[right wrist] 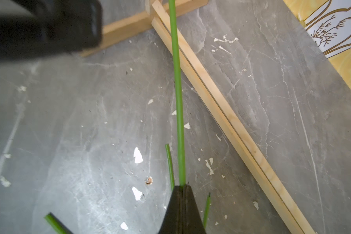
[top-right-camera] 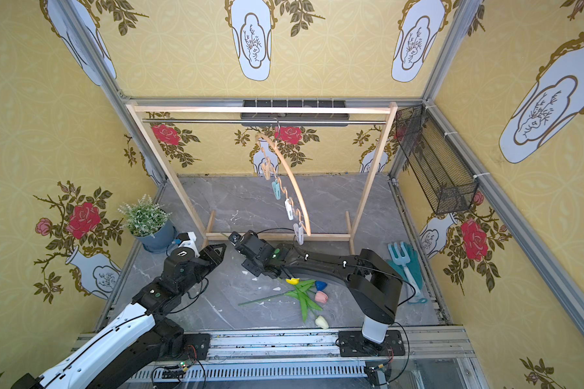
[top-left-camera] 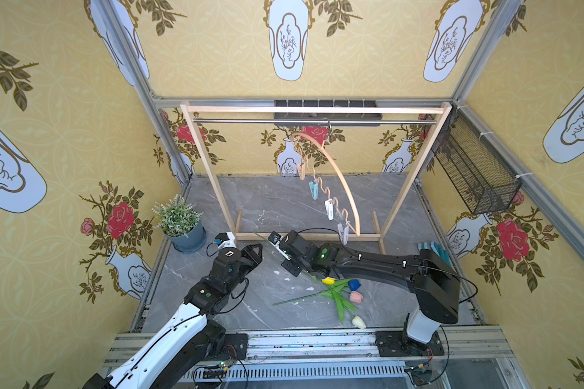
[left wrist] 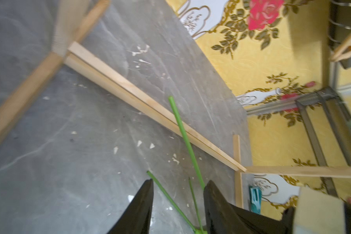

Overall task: Dry the flowers on a clothes hanger
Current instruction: Pick up the flower at the center of the board.

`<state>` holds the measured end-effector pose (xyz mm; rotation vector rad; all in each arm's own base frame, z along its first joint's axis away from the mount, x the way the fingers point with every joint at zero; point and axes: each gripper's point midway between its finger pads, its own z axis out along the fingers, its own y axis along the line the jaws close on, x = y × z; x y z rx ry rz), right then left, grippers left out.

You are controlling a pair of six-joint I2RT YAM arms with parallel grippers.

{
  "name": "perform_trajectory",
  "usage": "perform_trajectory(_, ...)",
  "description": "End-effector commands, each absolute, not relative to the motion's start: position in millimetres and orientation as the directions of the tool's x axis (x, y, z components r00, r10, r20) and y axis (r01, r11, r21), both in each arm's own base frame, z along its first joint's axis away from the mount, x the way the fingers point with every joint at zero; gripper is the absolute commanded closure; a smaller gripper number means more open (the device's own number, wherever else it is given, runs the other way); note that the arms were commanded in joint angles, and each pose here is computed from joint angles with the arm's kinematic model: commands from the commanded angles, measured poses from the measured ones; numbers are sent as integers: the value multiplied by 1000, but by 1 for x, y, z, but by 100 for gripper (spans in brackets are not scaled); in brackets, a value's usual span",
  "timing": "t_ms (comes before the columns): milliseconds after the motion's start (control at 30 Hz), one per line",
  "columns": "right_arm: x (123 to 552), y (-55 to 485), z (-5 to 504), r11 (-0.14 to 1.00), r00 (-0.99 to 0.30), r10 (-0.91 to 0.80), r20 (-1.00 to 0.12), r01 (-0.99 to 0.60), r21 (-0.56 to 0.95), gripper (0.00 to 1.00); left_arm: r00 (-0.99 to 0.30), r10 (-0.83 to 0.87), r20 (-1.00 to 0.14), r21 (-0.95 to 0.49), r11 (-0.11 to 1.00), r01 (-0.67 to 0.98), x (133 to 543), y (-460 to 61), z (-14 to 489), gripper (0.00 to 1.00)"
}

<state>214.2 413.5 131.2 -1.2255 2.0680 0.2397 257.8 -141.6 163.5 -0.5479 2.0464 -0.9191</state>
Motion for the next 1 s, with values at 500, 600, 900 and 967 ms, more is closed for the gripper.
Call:
perform_trajectory(500,191,435,183,674,-531,-307,-790,-707,214,100,-694,-516,-501,-818,544,186,248,-191,184,58)
perform_trajectory(600,188,434,188,666,-544,-274,-793,-702,252,100,-701,-504,-505,-822,530,211,248,-195,189,64)
perform_trajectory(900,181,424,197,654,-597,-171,-784,-663,363,100,-725,-488,-486,-836,502,222,249,-204,188,98)
perform_trajectory(967,179,420,199,649,-609,-145,-780,-653,389,100,-730,-490,-477,-844,488,224,250,-207,190,100)
